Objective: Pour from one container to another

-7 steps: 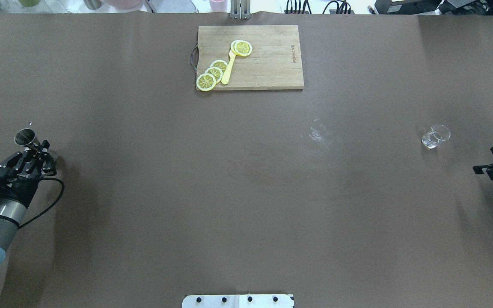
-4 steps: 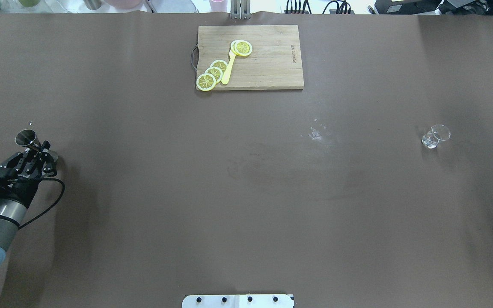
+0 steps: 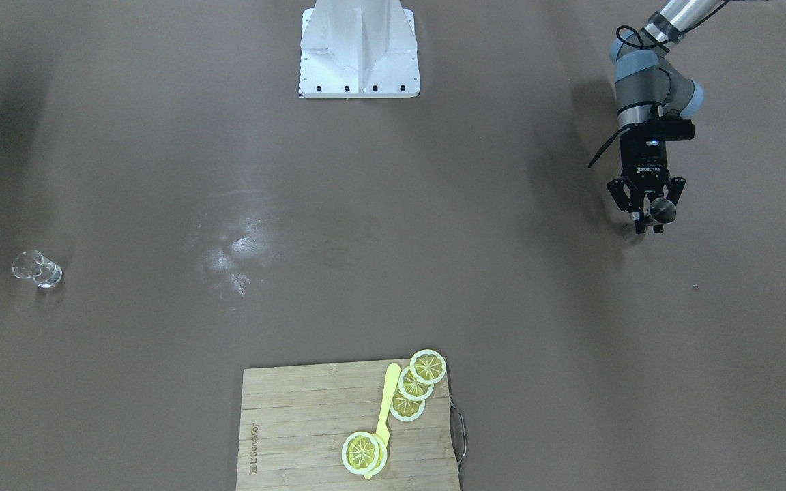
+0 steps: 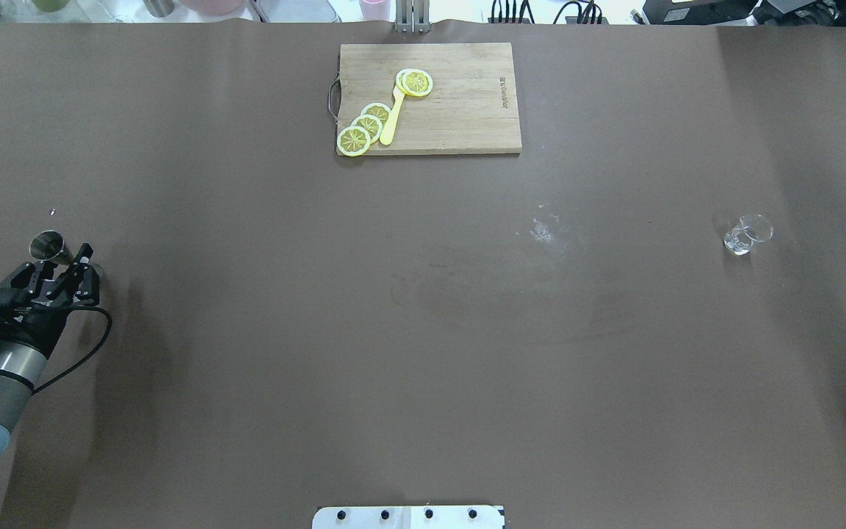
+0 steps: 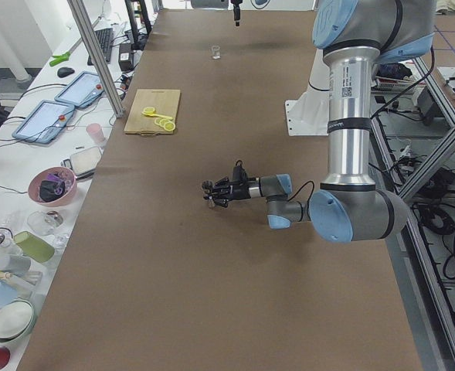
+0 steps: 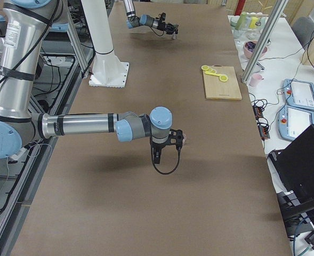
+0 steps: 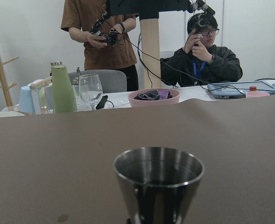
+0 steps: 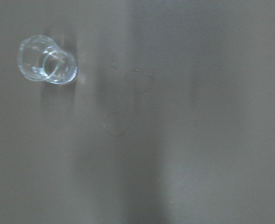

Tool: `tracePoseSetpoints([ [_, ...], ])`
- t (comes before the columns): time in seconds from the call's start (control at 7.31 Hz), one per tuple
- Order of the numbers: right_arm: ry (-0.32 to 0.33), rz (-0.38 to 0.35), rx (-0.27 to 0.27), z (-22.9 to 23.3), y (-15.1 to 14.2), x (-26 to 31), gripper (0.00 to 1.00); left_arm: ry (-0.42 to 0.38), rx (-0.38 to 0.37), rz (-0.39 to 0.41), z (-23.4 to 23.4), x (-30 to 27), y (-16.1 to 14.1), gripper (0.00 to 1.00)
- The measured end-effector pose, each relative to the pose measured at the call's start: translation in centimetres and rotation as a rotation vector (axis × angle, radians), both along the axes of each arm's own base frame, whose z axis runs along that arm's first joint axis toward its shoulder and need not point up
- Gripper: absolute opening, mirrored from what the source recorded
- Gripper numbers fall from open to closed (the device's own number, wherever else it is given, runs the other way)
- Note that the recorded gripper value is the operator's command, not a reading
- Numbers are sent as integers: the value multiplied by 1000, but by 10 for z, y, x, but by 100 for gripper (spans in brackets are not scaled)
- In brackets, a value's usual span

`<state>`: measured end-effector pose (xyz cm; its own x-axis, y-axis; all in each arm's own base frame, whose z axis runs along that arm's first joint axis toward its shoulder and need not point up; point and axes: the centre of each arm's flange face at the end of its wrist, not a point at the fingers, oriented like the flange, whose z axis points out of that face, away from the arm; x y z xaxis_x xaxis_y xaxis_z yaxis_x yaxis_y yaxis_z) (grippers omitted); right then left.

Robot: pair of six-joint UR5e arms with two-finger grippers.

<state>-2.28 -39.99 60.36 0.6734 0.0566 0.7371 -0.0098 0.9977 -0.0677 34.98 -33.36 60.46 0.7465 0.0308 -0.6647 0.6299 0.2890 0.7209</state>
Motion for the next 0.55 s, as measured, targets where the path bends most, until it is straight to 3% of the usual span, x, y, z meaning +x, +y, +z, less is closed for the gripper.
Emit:
tracePoseSetpoints([
  [0.27,25,76,-74,11,5,36,100,-1,-1,2,0,0,0,72],
  [0.41,28,89,-70,17,12,58,100,-1,-1,3,0,0,0,81],
  [0.55,42,72,-57,24,20,76,100,0,-1,4,-1,1,0,96],
])
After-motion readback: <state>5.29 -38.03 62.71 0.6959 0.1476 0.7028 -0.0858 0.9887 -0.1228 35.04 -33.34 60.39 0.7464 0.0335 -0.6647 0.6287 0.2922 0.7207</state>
